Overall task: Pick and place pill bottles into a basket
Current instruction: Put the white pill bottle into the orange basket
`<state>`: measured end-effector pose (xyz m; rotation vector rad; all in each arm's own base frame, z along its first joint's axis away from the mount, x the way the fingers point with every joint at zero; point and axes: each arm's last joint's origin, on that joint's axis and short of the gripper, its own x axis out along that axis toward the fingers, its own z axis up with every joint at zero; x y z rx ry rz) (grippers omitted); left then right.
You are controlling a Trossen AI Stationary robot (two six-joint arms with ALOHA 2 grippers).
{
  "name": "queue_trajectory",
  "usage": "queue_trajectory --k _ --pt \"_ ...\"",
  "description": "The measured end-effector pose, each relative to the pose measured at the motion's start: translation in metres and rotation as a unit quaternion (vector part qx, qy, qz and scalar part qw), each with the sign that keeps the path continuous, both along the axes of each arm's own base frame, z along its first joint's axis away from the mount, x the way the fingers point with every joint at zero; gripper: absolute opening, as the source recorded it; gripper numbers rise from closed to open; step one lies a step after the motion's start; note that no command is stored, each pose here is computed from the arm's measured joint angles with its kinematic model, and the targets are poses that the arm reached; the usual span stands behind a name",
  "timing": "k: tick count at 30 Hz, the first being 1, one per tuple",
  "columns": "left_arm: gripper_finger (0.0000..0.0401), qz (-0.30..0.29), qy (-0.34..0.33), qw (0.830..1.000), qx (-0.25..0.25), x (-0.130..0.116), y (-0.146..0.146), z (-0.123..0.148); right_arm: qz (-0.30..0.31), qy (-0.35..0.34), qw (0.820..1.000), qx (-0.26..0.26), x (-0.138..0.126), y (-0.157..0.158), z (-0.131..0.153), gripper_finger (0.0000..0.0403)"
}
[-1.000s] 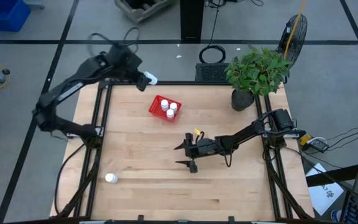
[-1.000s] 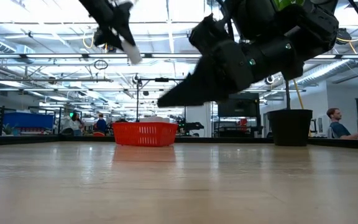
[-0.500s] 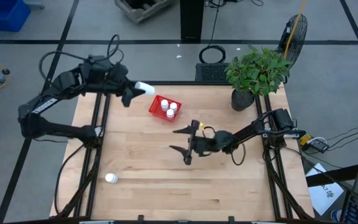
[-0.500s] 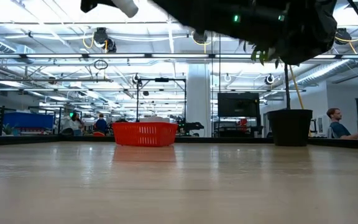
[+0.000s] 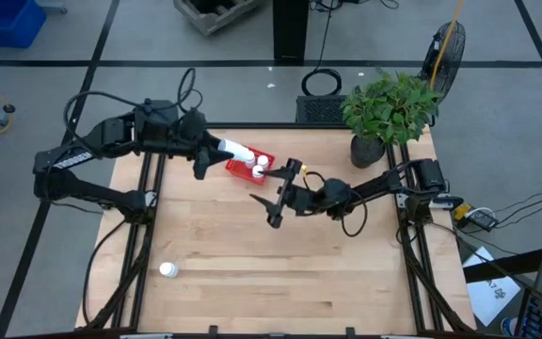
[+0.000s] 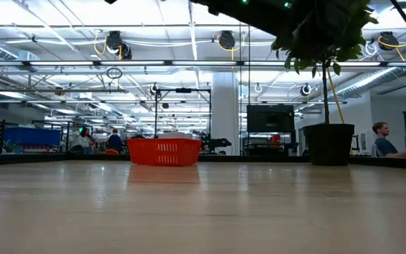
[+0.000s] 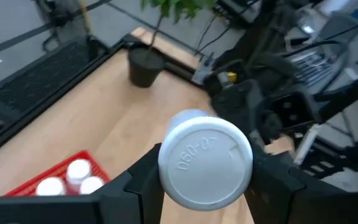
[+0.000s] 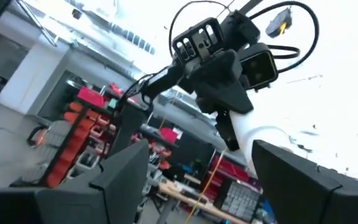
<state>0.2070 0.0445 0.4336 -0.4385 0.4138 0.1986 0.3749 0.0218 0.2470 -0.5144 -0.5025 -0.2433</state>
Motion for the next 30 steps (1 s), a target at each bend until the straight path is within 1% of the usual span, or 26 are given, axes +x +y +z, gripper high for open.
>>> queue_trajectory --k 6,11,13,15,20,25,28,30 --pt "0.0175 -0.014 0.000 1.000 -0.003 0.005 -0.005 -0.001 -0.003 -0.016 1.000 -0.002 0.005 -0.013 0.011 0.0277" --pt "0.0189 -0.033 -0.008 0.999 -0.002 0.012 -0.010 -0.001 -0.001 -0.024 1.000 0.003 0.010 -0.016 0.019 0.0277" --pt "0.0185 -0.044 -0.012 0.999 -0.009 0.015 -0.011 -0.002 0.006 -0.022 1.000 -0.002 0.011 -0.015 0.020 0.0277" --pt "0.0177 -0.044 -0.015 0.999 -0.009 0.016 -0.011 -0.002 0.006 -0.025 1.000 -0.005 0.012 -0.017 0.022 0.0277" --pt "0.0175 -0.045 -0.010 0.999 -0.011 0.021 -0.010 -0.004 0.003 -0.024 1.000 -0.003 0.013 -0.020 0.023 0.0277" --pt "0.0189 -0.045 -0.006 0.999 -0.011 0.022 -0.010 -0.005 -0.002 -0.009 1.000 -0.001 0.014 -0.025 0.021 0.0277" --pt "0.0181 -0.047 -0.009 0.999 -0.011 0.023 -0.010 -0.005 -0.006 -0.007 1.000 0.004 0.014 -0.030 0.020 0.0277" --pt "0.0175 -0.055 -0.023 0.998 -0.011 0.024 -0.010 -0.002 -0.014 0.000 1.000 0.006 0.015 -0.034 0.019 0.0277"
